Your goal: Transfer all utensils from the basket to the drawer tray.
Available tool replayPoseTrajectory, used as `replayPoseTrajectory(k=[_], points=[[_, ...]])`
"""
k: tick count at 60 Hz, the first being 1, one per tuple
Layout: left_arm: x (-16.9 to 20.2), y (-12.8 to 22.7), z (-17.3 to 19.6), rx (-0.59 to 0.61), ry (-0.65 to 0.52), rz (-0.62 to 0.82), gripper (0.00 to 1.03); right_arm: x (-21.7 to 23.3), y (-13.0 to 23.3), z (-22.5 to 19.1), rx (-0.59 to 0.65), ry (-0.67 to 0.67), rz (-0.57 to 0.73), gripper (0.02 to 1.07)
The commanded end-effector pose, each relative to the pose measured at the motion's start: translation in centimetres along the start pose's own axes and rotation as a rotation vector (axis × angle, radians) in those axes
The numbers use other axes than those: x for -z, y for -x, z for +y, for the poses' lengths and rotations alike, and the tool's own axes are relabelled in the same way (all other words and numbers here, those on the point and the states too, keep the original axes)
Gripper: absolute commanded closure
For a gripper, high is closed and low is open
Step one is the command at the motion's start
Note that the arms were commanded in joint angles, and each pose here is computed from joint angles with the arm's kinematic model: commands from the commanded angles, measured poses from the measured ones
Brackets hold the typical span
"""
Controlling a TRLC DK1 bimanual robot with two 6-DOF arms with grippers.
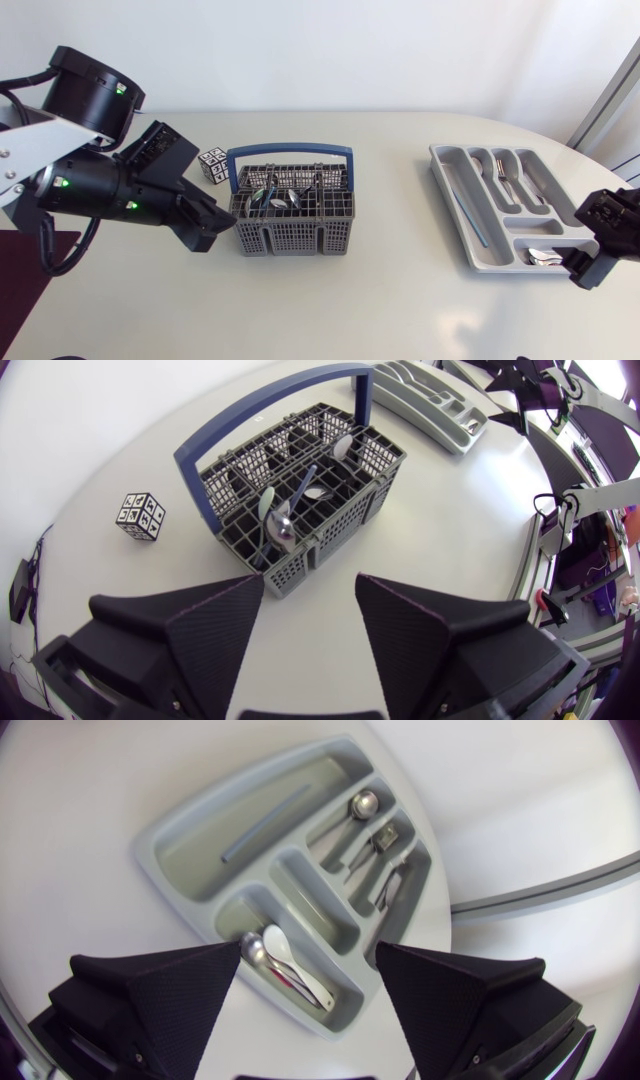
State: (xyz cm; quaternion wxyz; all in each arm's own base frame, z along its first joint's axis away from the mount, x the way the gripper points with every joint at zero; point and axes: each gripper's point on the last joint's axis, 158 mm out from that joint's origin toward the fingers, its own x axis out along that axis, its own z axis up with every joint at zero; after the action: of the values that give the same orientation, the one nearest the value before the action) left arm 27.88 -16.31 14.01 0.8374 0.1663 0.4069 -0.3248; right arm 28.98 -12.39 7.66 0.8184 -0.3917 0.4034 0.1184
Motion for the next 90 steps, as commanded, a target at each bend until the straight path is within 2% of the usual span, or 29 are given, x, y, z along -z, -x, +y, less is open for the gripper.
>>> replayPoseTrajectory(k=[1, 21, 28, 33, 40, 57, 74, 83, 90], points=[[0.1, 0.1, -0.2, -0.009, -0.019, -0.006, 0.39, -3.4, 1.5, 0.6, -0.019, -0.059, -0.052, 0.07], [0.7, -0.9, 0.6, -0.041, -0.004, -0.012, 0.39, -16.6, 5.3, 8.8, -0.199, -0.104, -0.203, 0.07], [0.7, -1.3, 0.7, -0.051, 0.0, -0.013, 0.39, -19.9, 5.8, 10.8, -0.254, -0.131, -0.23, 0.07], [0.3, -1.5, 0.2, -0.055, -0.002, -0.022, 0.43, -21.7, 5.8, 11.9, -0.29, -0.145, -0.232, 0.07], [-0.4, -1.5, -0.3, -0.093, -0.035, -0.024, 0.43, -23.7, 5.9, 13.7, -0.356, -0.164, -0.234, 0.1], [0.2, -1.6, 1.6, -0.16, -0.005, -0.023, 0.43, -29.1, 7.3, 18.5, -0.513, -0.211, -0.251, 0.11], [1.0, -2.1, 2.4, -0.177, 0.015, -0.024, 0.43, -33.2, 9.6, 22.4, -0.652, -0.186, -0.3, 0.12], [1.9, -2.5, 3.2, -0.178, 0.015, -0.023, 0.43, -34.8, 10.0, 25.0, -0.778, -0.194, -0.246, 0.14], [2.9, -2.8, 3.5, -0.176, -0.006, -0.02, 0.43, -36.1, 10.0, 26.8, -0.807, -0.168, -0.224, 0.14]])
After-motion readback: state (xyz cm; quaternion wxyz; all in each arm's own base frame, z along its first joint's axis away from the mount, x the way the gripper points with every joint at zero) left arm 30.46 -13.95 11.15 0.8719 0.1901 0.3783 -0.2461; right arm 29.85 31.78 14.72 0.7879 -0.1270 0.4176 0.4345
